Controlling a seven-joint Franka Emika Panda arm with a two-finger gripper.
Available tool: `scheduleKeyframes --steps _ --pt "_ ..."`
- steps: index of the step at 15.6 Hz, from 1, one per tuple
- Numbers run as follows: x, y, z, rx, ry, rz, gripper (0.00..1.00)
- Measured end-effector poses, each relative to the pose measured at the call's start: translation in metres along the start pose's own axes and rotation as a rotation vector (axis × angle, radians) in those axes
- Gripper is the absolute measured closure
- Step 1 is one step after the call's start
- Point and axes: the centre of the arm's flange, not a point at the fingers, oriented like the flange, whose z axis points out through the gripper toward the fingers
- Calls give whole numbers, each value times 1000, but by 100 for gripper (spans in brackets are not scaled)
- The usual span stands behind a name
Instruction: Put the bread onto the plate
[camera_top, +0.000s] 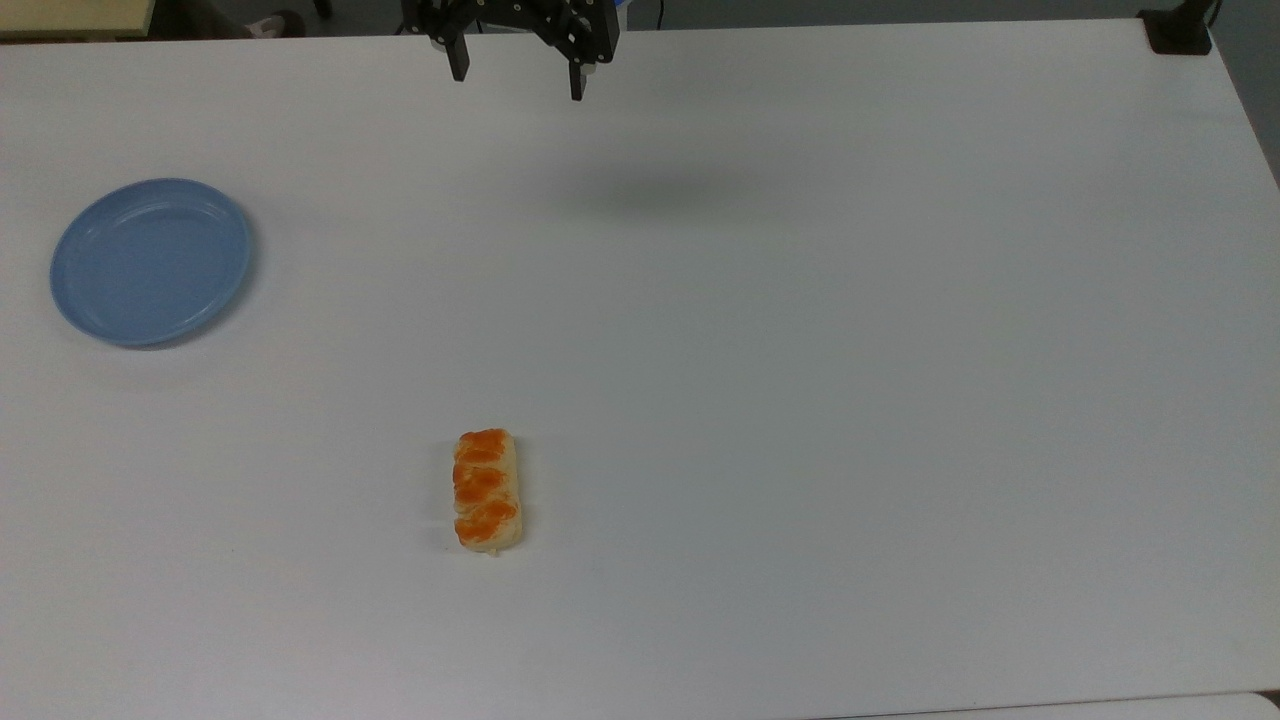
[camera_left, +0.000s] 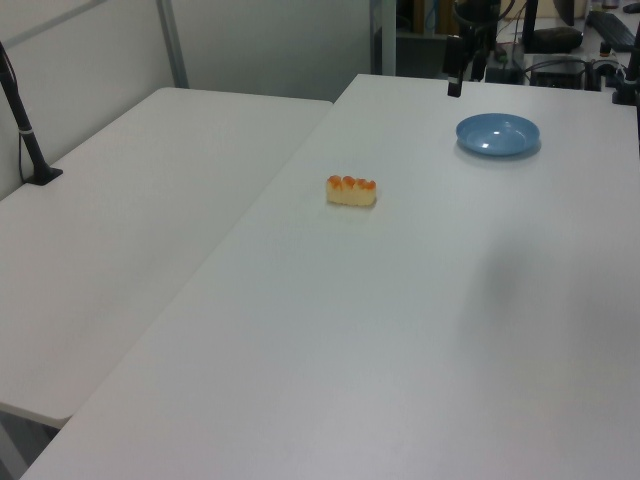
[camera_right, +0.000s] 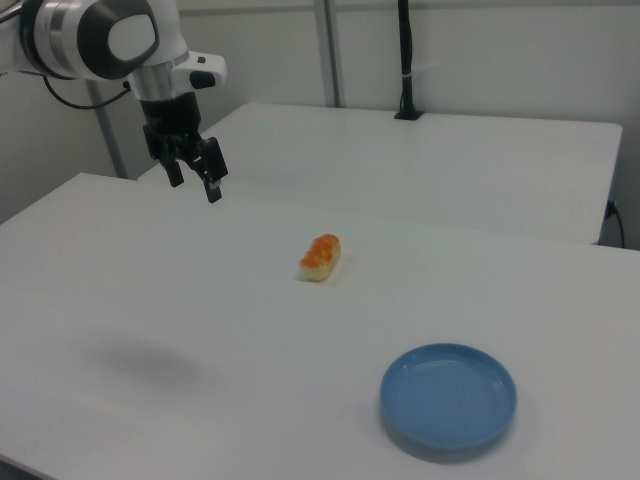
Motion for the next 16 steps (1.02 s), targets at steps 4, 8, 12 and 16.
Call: scheduleKeyframes --steps 4,8,12,16 --pt "0 2 0 0 0 3 0" --pt "1 4 1 -1 -1 7 0" --pt "0 4 3 -2 -6 7 0" --pt "0 4 3 -2 -10 7 0"
